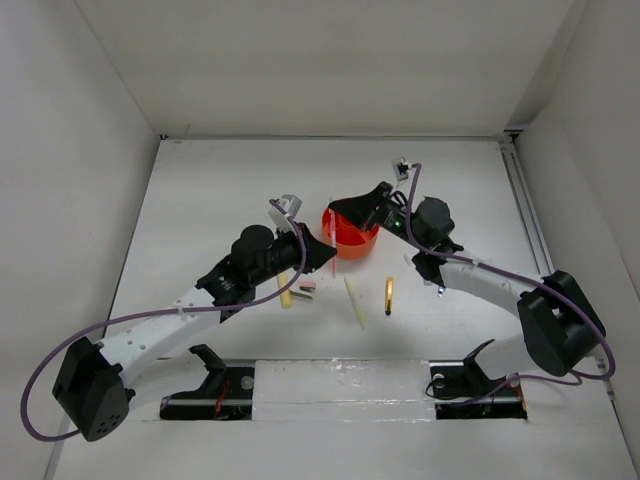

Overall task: Sort the stationery into containers
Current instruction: Close the pen cap on the pen.

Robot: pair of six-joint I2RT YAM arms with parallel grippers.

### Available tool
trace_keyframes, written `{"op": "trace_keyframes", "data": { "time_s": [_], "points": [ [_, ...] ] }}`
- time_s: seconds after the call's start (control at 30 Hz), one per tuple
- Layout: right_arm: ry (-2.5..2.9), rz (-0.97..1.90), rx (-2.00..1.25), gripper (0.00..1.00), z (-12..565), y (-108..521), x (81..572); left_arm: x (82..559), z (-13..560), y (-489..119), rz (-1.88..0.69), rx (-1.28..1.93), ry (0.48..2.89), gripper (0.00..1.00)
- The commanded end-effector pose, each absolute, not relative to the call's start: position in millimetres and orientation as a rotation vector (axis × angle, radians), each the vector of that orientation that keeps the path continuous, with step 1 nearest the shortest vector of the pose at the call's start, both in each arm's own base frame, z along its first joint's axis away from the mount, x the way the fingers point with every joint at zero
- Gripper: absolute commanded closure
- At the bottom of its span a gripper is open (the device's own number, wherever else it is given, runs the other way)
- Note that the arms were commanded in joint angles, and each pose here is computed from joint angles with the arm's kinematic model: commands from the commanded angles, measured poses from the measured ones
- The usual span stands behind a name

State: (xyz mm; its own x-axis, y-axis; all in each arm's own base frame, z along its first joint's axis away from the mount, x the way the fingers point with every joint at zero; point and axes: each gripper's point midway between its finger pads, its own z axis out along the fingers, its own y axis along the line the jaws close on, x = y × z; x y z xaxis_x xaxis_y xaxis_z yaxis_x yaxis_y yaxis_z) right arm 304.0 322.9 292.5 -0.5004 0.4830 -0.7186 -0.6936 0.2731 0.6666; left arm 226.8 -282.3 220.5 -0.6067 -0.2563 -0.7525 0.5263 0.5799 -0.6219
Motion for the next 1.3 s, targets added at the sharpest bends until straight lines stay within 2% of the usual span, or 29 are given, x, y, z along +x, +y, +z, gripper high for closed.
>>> {"op": "trace_keyframes", "data": {
  "time_s": [0.0,0.57,1.07,1.27],
  "points": [
    [1.513,1.465,-0.263,1.00,290.6,329.9,294.2,239.5,279.0,-280.2,-1.150,0.169,1.745,1.00],
    [1.518,1.397,-0.297,1.00,287.9,330.6,292.2,244.4,287.6,-273.3,-1.120,0.127,1.720,1.00],
    [1.509,1.190,-0.346,1.00,263.1,335.9,281.8,254.9,332.2,-275.9,-1.151,0.078,1.615,1.00],
    [1.552,1.219,-0.362,1.00,258.5,341.6,279.0,261.2,333.7,-270.6,-1.104,0.057,1.608,1.00]
  ]
}}
